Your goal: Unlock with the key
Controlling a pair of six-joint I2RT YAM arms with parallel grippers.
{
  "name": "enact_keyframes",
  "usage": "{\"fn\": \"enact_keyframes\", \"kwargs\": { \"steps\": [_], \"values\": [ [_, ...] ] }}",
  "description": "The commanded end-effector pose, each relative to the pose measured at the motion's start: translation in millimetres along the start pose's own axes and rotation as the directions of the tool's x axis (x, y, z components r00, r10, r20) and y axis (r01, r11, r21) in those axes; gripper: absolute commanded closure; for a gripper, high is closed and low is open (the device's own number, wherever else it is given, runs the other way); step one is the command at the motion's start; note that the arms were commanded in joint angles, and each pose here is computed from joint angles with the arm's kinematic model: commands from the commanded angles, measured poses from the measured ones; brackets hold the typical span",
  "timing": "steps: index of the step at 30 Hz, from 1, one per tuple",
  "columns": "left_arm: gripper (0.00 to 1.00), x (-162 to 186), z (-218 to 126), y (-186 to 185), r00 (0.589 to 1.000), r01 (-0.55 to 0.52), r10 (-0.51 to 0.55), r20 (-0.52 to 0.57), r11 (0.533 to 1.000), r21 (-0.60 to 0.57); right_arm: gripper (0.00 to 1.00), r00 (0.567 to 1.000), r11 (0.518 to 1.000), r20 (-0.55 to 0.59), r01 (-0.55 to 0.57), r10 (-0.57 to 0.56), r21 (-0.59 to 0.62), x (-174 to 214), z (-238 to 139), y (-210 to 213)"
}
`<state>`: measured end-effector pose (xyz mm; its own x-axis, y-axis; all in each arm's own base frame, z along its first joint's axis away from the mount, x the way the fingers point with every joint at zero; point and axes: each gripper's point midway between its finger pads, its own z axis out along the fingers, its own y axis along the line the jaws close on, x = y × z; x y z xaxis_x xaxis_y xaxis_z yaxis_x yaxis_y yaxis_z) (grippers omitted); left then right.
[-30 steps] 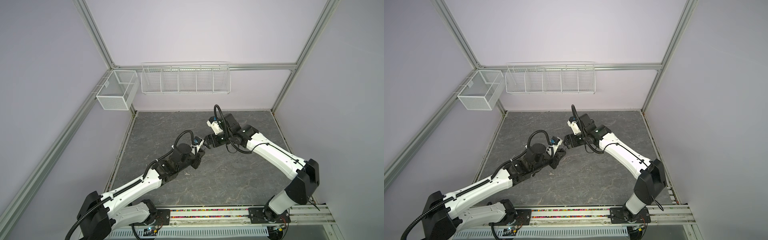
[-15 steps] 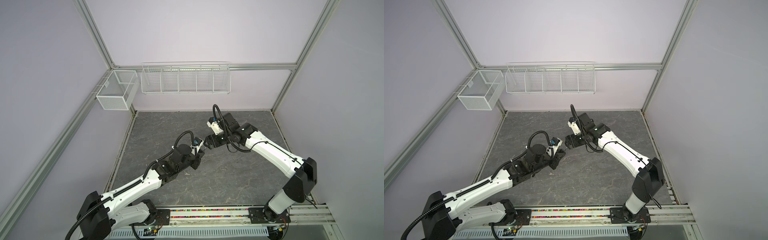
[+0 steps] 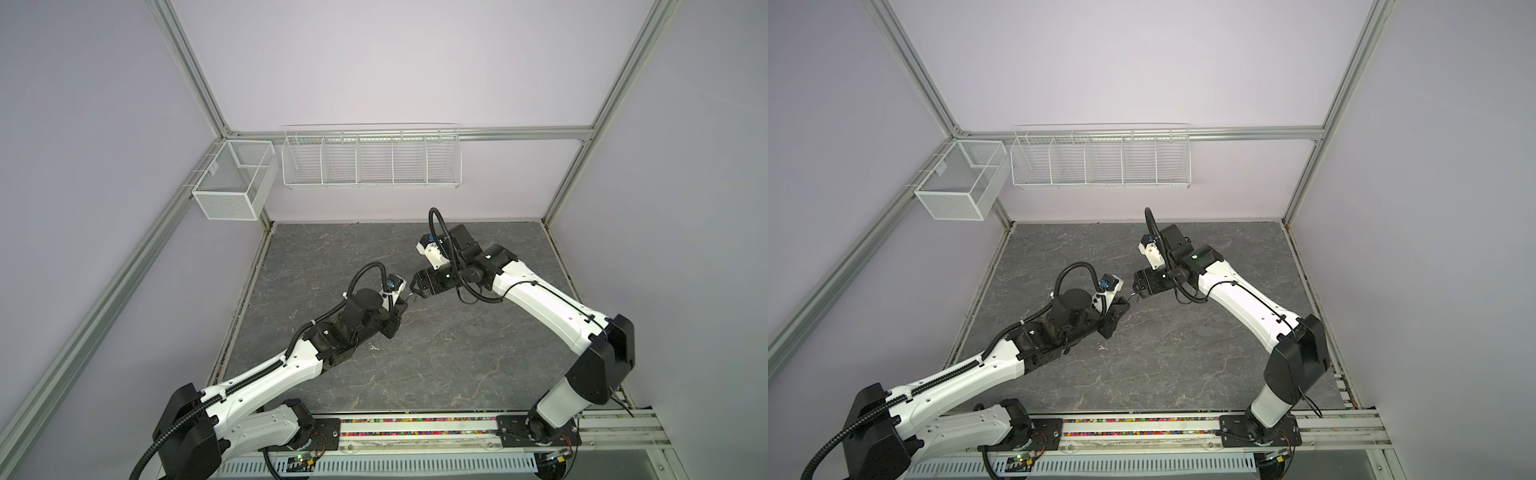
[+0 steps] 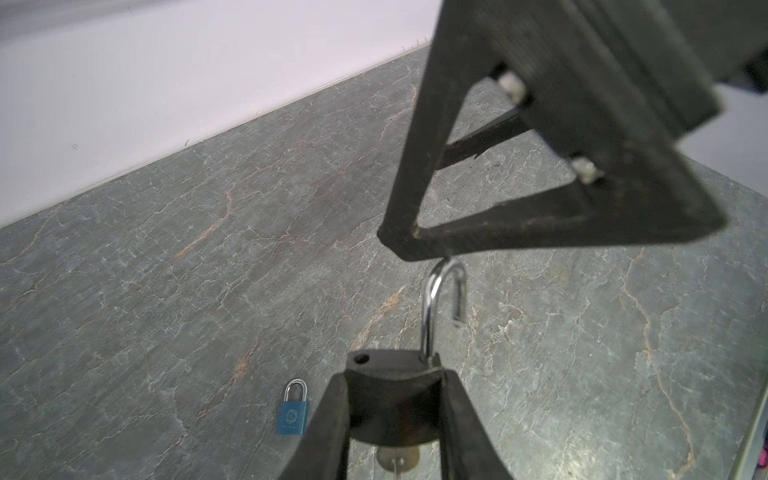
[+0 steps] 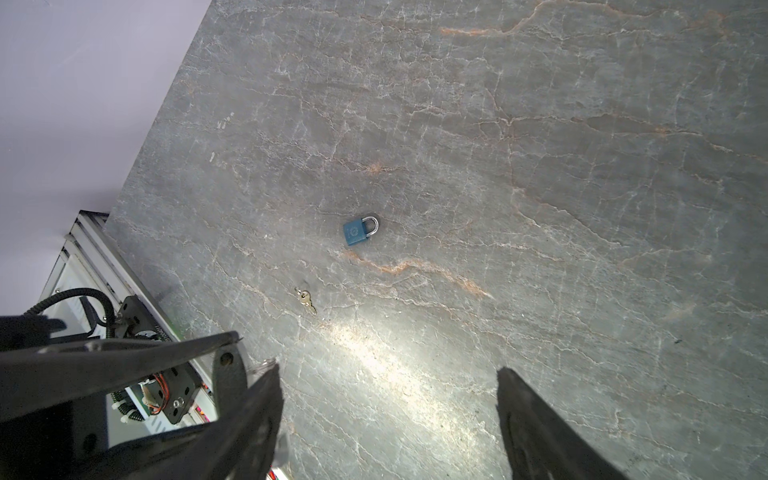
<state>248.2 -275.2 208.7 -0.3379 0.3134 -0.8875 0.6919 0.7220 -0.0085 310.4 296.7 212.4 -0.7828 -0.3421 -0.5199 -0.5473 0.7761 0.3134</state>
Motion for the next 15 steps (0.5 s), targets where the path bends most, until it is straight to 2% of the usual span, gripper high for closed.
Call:
{"fn": "enact_keyframes", "kwargs": {
  "steps": [1,6,11,15],
  "values": [
    [1.00,-15,-2,4,0.998,0.003,-0.002,0.056,1.000,-0.021,0.18,1.000,1.000,-0.024,0.013,-0.013,-0.027,11,-2,2],
    [1.00,-17,-1,4,0.998,0.008,-0.007,0.059,1.000,-0.024,0.18,1.000,1.000,-0.024,0.004,-0.005,-0.018,14,-6,0],
    [1.00,-17,1,5,0.999,0.014,-0.012,0.051,0.999,-0.031,0.17,1.000,0.996,0.020,-0.008,0.010,-0.087,11,-14,10],
    [1.00,-20,2,9,0.998,0.039,-0.037,0.047,0.998,-0.049,0.17,0.999,0.999,0.023,-0.022,0.023,-0.037,13,-17,0]
  ]
}}
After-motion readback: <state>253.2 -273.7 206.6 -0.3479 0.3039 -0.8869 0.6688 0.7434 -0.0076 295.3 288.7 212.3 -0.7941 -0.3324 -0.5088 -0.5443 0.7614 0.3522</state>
